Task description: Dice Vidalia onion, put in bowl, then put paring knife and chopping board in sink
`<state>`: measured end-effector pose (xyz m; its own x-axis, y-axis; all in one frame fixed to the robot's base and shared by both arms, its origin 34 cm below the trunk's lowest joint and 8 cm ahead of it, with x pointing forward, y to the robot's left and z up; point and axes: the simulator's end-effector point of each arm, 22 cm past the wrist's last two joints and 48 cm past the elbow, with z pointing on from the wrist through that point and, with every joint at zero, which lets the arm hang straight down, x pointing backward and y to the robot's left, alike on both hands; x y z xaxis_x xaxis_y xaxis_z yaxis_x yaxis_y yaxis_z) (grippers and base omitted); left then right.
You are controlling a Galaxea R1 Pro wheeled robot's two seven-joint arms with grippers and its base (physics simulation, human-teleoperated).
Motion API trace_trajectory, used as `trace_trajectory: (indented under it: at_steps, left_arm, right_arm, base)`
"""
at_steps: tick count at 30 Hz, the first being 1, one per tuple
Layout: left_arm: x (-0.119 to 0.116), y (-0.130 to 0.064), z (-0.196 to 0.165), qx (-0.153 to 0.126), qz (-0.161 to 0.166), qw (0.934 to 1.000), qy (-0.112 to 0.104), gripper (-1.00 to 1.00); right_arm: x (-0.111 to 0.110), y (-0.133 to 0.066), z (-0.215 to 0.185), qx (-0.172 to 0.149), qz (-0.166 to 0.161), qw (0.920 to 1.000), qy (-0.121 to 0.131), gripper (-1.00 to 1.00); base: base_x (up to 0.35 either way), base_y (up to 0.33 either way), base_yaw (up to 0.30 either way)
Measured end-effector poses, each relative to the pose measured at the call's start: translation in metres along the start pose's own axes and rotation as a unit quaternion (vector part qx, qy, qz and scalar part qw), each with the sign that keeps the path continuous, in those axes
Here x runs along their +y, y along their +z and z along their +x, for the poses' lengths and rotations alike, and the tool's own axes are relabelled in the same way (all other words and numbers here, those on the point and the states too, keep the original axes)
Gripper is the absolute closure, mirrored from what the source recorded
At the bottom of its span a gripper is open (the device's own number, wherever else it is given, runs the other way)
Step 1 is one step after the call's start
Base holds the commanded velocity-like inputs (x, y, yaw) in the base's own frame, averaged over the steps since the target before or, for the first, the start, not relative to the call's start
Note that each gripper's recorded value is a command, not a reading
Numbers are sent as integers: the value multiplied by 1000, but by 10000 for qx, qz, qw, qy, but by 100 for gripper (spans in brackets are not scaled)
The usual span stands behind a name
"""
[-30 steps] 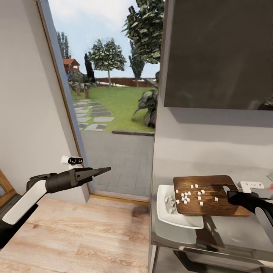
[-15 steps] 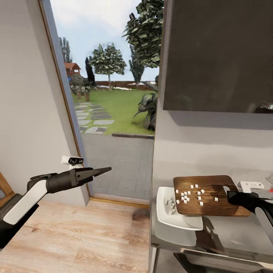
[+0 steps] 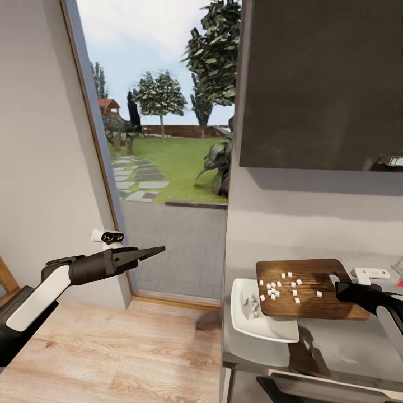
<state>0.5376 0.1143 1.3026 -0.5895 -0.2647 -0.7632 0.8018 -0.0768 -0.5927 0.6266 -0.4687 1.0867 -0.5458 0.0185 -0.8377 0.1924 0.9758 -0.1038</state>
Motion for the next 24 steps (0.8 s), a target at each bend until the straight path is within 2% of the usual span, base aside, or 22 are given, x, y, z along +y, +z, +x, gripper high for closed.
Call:
trace_trajectory:
  at_steps: [24]
  left_arm:
    - [-20,4,-5,14,59,9998,189,-100]
  right_arm:
    - [-3,-14,-16,-206,-7,9998,46,100]
  base:
    - [-18,0,0]
